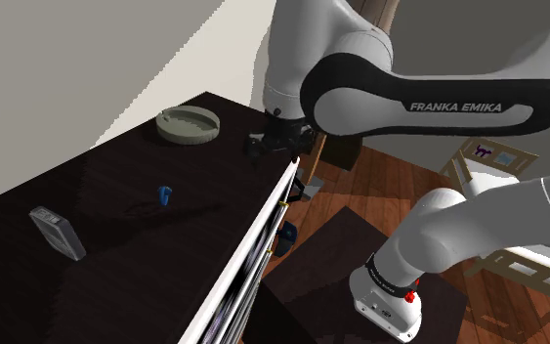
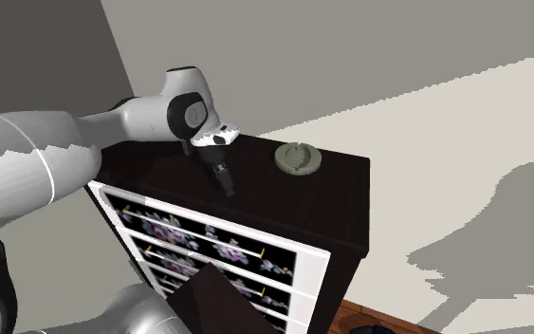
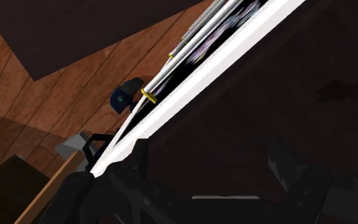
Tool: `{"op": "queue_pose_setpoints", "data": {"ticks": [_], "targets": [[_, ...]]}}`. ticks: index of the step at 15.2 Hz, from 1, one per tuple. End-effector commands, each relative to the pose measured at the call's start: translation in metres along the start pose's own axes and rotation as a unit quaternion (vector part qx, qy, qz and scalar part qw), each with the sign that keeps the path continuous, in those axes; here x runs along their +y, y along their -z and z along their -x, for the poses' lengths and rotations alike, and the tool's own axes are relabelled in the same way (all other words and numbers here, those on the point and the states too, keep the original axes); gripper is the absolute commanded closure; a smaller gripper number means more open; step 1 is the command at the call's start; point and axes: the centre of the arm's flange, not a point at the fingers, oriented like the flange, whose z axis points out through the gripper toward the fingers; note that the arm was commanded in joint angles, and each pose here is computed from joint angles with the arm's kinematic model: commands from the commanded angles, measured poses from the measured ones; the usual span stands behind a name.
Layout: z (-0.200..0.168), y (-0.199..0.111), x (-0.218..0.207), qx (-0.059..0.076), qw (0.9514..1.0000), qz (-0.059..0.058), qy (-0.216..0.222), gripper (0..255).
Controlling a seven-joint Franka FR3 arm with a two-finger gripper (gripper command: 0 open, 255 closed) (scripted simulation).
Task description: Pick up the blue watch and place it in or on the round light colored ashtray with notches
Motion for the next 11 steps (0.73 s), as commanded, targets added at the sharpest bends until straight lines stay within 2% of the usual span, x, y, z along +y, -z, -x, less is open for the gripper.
{"op": "queue_pose_setpoints", "data": {"ticks": [1,6,11], "targets": [[0.006,0.0,-0.03,0.012,0.9998,0.004,-0.015,0],[0.019,-0.006,-0.1,0.04,0.9979,0.015,-0.049,0],[0.026,-0.014,-0.17,0.069,0.9938,0.027,-0.082,0]]}}
